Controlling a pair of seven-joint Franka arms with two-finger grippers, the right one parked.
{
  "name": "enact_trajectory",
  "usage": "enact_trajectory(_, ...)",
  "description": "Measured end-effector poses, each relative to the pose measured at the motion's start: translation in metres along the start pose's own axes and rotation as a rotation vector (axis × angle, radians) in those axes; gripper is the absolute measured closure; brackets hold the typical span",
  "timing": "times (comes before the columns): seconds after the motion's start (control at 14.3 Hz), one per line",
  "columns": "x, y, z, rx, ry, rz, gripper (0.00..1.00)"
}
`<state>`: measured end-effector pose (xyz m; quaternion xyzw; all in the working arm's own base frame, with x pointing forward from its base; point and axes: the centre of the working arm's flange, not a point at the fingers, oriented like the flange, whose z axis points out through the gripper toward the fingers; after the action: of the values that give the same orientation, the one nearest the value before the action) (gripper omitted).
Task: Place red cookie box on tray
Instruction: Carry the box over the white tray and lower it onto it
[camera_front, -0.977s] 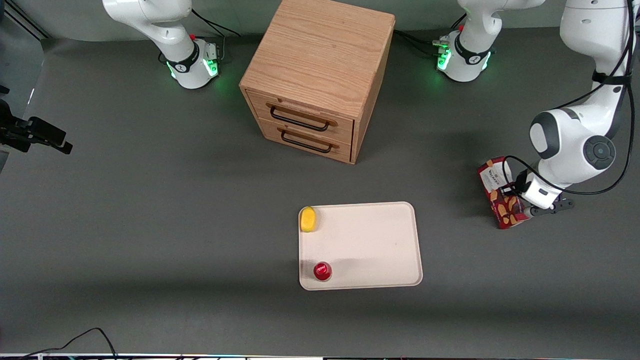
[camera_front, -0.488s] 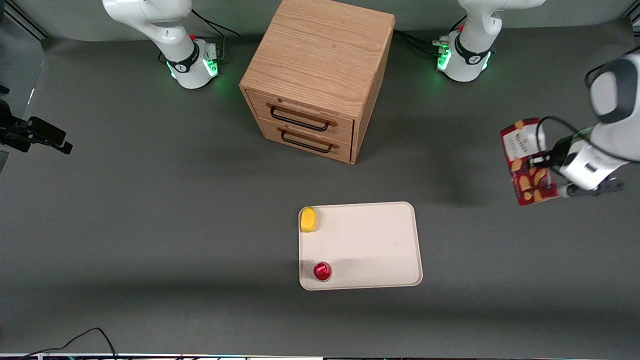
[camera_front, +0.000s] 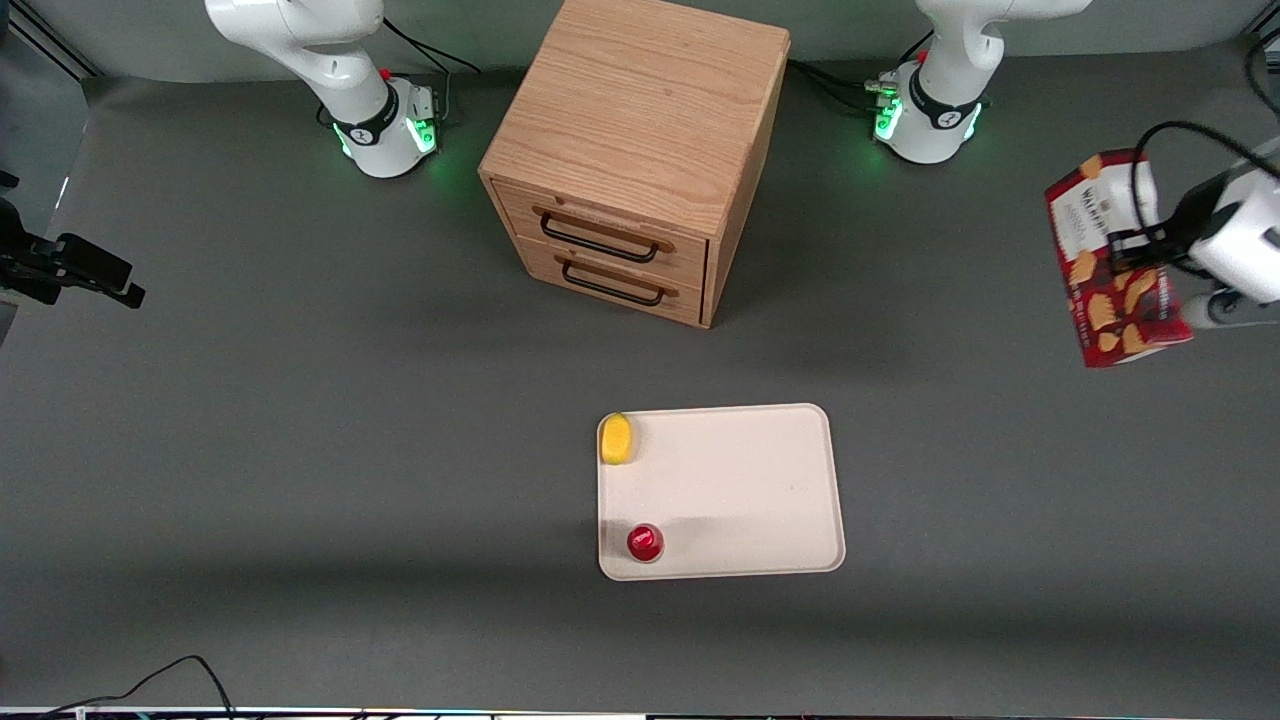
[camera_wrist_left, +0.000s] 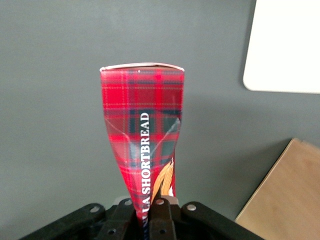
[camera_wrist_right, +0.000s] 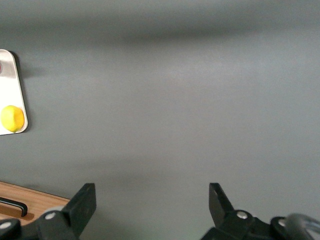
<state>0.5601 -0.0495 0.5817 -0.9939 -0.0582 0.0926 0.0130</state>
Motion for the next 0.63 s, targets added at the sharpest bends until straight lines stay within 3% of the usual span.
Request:
enact_trajectory(0.28, 0.051, 0.147, 0.087, -0.085, 0.062, -0.192, 0.94)
enact_trajectory(0.49, 0.082, 0.201, 0.148, -0.163, 0.109, -0.26, 0.94)
enact_trajectory(0.63, 0.096, 0.223, 0.185, -0.165, 0.137, -0.269, 0.94)
